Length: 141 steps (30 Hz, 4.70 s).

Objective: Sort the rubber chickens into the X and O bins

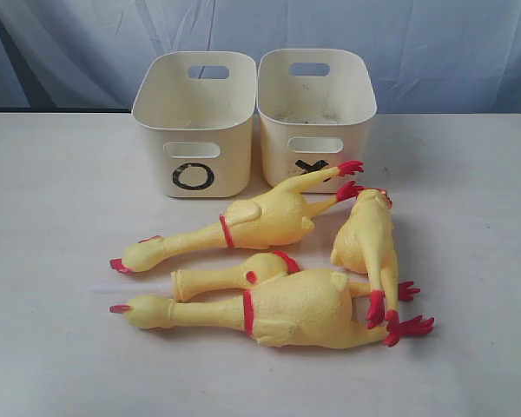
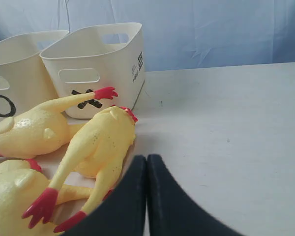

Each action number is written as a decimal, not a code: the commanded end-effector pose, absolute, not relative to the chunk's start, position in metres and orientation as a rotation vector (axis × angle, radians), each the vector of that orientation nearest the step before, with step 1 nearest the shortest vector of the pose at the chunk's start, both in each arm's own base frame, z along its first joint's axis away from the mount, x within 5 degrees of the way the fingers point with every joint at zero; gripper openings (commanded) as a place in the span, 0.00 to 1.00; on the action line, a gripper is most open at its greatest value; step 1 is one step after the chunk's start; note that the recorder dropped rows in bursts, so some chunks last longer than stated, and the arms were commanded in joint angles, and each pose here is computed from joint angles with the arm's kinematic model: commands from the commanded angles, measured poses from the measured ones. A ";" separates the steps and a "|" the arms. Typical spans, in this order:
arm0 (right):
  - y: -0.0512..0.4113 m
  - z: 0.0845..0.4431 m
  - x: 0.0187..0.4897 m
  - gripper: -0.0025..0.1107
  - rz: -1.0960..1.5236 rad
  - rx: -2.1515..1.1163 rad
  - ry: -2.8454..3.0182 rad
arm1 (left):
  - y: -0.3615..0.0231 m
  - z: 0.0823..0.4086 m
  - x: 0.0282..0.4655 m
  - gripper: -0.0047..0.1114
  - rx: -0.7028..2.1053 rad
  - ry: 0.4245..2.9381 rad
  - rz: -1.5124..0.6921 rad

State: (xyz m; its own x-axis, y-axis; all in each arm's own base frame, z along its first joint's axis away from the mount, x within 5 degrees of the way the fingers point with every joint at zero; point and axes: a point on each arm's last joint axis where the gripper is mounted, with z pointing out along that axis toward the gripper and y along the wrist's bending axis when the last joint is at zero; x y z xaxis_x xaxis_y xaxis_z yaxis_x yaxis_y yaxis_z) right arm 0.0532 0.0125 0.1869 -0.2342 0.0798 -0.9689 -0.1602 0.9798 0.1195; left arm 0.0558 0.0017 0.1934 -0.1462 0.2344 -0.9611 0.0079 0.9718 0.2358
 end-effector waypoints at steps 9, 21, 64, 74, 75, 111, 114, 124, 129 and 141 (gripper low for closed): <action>0.012 0.186 0.053 0.02 0.218 -0.057 1.786 | 0.002 0.192 0.055 0.04 0.176 1.710 0.201; 0.012 0.186 0.053 0.02 0.218 -0.057 1.786 | 0.002 0.192 0.055 0.04 0.176 1.710 0.201; 0.007 0.213 0.056 0.02 0.591 0.366 1.473 | 0.002 0.192 0.055 0.04 0.176 1.710 0.201; 0.023 0.247 0.048 0.02 0.644 0.189 1.658 | 0.002 0.192 0.055 0.04 0.176 1.710 0.201; 0.024 0.251 0.050 0.02 0.644 0.177 1.683 | 0.002 0.192 0.055 0.04 0.176 1.710 0.201; 0.071 0.235 0.206 0.20 0.759 -0.253 2.488 | 0.002 0.192 0.055 0.04 0.173 1.710 0.197; 0.072 0.224 0.216 0.39 0.771 -0.202 2.507 | 0.002 0.192 0.055 0.04 0.173 1.710 0.197; 0.075 0.187 0.235 0.57 0.799 -0.113 2.615 | 0.002 0.192 0.055 0.04 0.173 1.710 0.197; 0.078 0.174 0.242 0.57 0.858 -0.070 2.622 | 0.002 0.192 0.055 0.04 0.173 1.710 0.197; 0.099 0.148 0.248 0.57 0.825 -0.070 2.660 | 0.002 0.192 0.055 0.04 0.173 1.710 0.197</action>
State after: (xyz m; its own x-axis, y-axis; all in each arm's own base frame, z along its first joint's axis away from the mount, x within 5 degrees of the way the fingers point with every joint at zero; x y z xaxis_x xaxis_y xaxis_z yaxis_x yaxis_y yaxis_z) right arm 0.2446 0.0971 0.1518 -0.9433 0.0549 -0.3275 -0.1511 0.8072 0.5706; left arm 0.0558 0.0017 0.1934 -0.1462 0.2344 -0.9611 0.0079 0.9718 0.2358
